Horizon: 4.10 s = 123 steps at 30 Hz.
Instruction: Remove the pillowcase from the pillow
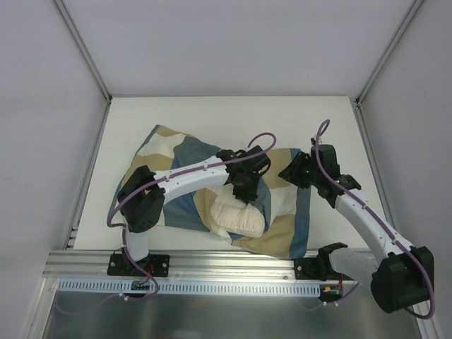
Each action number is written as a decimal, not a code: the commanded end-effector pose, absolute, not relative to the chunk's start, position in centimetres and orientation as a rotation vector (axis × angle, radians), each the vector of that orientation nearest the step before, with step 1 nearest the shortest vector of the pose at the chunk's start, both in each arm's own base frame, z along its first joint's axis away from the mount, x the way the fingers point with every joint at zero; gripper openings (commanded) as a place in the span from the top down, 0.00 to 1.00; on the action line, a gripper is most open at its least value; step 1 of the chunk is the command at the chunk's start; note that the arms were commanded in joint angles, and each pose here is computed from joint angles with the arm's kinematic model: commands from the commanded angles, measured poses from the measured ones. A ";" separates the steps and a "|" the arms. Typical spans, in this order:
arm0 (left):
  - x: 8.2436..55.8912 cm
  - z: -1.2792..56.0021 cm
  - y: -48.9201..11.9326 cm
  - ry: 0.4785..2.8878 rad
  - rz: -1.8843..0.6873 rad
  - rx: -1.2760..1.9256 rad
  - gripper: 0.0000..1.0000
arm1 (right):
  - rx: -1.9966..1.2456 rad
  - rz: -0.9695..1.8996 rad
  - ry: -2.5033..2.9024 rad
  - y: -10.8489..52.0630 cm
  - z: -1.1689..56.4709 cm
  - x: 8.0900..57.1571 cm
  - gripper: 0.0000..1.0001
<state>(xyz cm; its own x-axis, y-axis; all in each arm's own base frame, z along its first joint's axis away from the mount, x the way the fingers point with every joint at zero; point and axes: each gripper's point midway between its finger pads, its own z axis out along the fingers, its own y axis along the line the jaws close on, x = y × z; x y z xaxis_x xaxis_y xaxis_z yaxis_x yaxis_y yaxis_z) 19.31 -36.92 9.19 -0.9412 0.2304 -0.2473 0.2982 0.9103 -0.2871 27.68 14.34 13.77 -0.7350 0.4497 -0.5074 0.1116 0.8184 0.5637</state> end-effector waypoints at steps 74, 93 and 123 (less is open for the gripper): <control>14.4 15.3 -35.7 2.717 -0.919 0.464 1.00 | 0.467 0.517 2.275 11.2 15.0 31.7 0.99; 12.4 15.8 -34.0 2.699 -0.992 0.510 1.00 | 0.550 0.467 2.246 8.8 16.0 35.6 0.99; 8.9 15.7 -30.3 2.686 -1.067 0.549 1.00 | 0.575 0.563 2.331 9.8 13.4 41.9 0.99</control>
